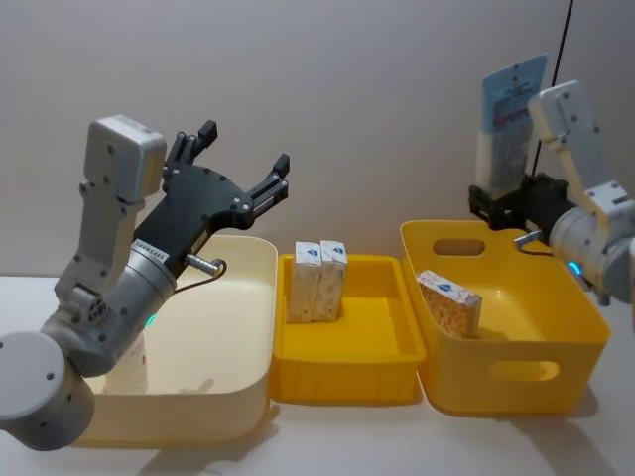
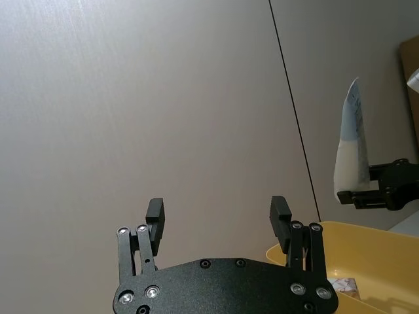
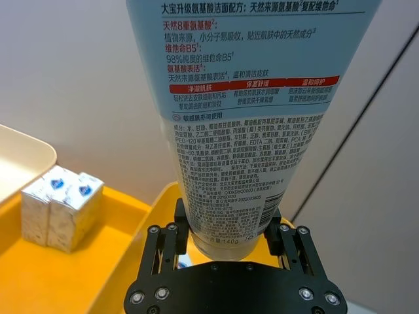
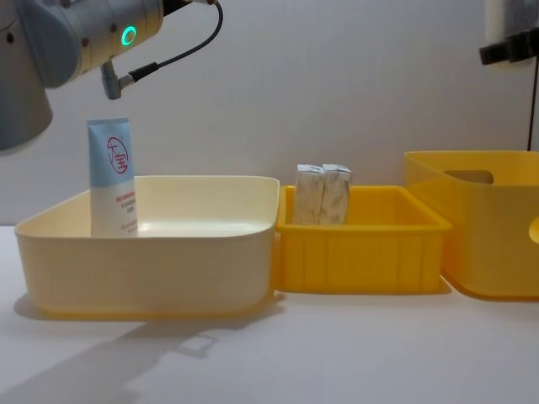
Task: Bimanual collaborative sorting of washing and personal care products
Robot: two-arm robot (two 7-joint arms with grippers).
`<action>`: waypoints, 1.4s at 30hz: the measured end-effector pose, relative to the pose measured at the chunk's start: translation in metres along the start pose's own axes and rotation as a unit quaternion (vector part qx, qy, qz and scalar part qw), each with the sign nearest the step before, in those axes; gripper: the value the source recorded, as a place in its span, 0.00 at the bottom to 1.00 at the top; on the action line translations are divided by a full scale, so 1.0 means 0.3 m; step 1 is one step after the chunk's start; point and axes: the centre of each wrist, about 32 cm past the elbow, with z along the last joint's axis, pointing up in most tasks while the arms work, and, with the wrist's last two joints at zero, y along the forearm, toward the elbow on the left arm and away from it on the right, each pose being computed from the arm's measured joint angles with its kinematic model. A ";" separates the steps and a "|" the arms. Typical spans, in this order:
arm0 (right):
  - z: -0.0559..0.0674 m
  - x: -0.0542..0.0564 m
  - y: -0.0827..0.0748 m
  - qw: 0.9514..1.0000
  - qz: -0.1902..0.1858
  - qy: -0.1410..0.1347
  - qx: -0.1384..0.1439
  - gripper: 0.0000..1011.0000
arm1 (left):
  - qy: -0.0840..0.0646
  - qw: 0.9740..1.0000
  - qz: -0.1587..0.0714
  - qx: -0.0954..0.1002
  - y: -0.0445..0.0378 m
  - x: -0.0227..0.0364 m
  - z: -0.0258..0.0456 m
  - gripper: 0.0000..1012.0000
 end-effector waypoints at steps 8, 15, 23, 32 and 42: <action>0.030 0.071 -0.002 0.998 -0.003 0.016 -0.062 0.64 | 0.000 1.000 0.000 0.000 0.000 0.000 0.000 0.99; 0.059 0.116 0.008 0.994 0.006 0.028 -0.110 0.64 | 0.000 1.000 0.000 0.000 0.000 0.000 0.000 0.99; 0.094 0.151 0.033 0.986 0.028 0.037 -0.160 0.64 | 0.000 1.000 0.000 0.000 0.000 0.000 0.000 0.99; 0.149 0.187 0.090 0.971 0.080 0.047 -0.219 0.65 | 0.000 1.000 0.000 0.000 0.000 0.000 0.000 0.99; 0.179 0.209 0.119 0.961 0.105 0.056 -0.248 0.92 | 0.000 1.000 0.000 0.000 0.000 0.000 0.000 0.99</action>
